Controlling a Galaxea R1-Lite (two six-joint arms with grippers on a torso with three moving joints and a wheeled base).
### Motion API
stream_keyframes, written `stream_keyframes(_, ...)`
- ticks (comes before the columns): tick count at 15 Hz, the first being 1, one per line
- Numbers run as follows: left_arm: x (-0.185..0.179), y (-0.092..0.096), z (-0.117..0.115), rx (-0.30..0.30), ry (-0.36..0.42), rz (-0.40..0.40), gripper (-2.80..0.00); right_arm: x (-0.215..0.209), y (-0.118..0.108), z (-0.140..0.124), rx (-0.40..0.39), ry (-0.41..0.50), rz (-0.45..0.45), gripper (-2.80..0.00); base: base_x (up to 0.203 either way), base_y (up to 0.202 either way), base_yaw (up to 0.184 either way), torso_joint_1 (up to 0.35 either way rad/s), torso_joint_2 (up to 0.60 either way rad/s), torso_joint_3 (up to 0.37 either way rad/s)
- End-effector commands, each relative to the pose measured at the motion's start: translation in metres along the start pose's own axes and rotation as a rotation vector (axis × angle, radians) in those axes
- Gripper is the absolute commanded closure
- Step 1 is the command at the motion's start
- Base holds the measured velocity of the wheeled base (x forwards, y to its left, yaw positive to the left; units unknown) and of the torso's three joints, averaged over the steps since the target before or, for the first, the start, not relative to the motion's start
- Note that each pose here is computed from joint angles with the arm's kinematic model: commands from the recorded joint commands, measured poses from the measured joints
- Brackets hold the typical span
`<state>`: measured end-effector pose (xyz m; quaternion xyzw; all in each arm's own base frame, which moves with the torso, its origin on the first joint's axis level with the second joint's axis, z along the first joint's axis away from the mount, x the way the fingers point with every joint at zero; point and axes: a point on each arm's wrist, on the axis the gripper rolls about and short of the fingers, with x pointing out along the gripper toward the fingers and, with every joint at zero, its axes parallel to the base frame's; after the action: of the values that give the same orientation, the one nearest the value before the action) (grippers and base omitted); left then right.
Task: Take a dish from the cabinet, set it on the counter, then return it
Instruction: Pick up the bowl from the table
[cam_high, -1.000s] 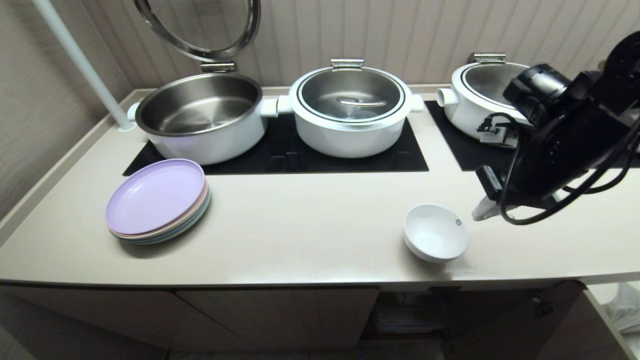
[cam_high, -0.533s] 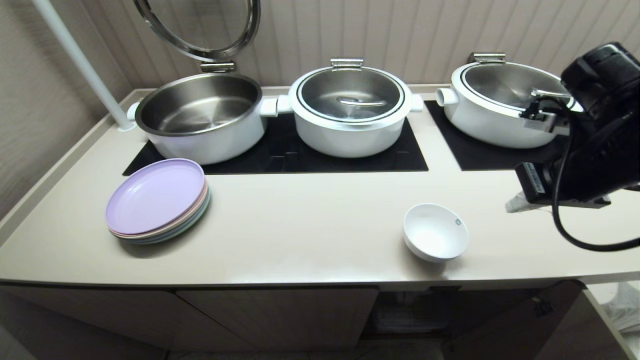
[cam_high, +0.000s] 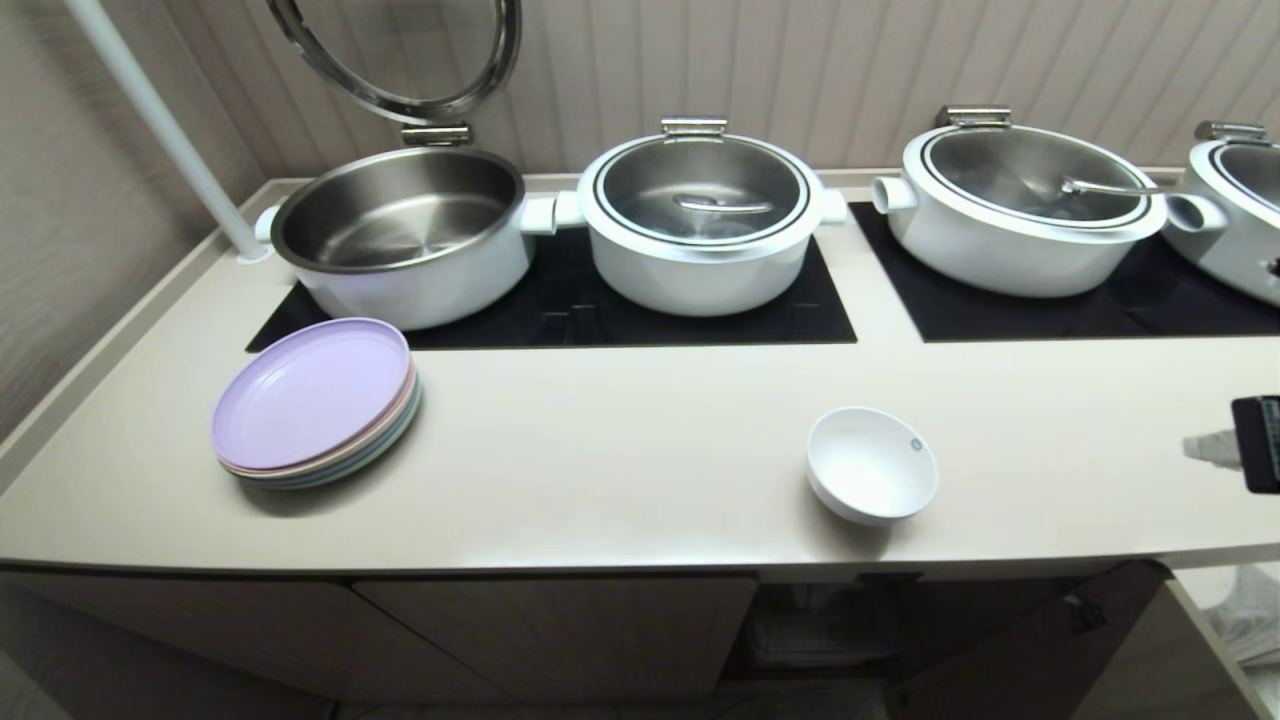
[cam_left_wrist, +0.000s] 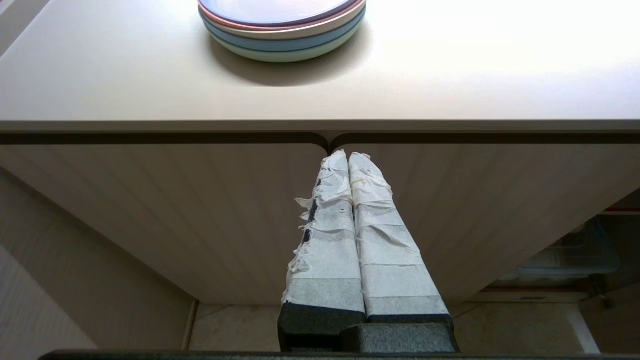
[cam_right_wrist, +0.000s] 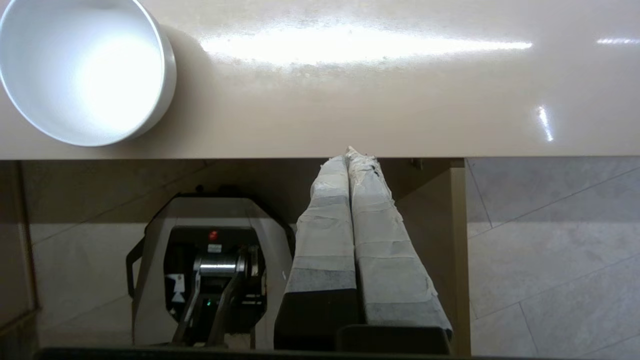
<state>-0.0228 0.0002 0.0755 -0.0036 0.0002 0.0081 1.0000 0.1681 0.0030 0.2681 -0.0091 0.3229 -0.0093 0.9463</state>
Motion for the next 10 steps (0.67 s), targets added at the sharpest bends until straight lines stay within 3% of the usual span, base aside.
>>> stream_keyframes(1,0.0,0.0,0.0,0.0,0.0,0.001,0.0,-0.039,-0.004,-0.04,0.002,-0.099,-0.02,0.0,0.0,0.0,0.0,0.0,0.0,0.0)
stream_keyframes(4,0.0,0.0,0.0,0.0,0.0,0.001,0.0,-0.05,-0.004,-0.096,-0.028,-0.144,-0.026,0.0,0.0,0.0,0.0,0.0,0.0,0.0)
stream_keyframes(10,0.0,0.0,0.0,0.0,0.0,0.001,0.0,-0.034,-0.004,-0.17,-0.071,-0.419,-0.054,0.0,0.0,0.0,0.0,0.0,0.0,0.0)
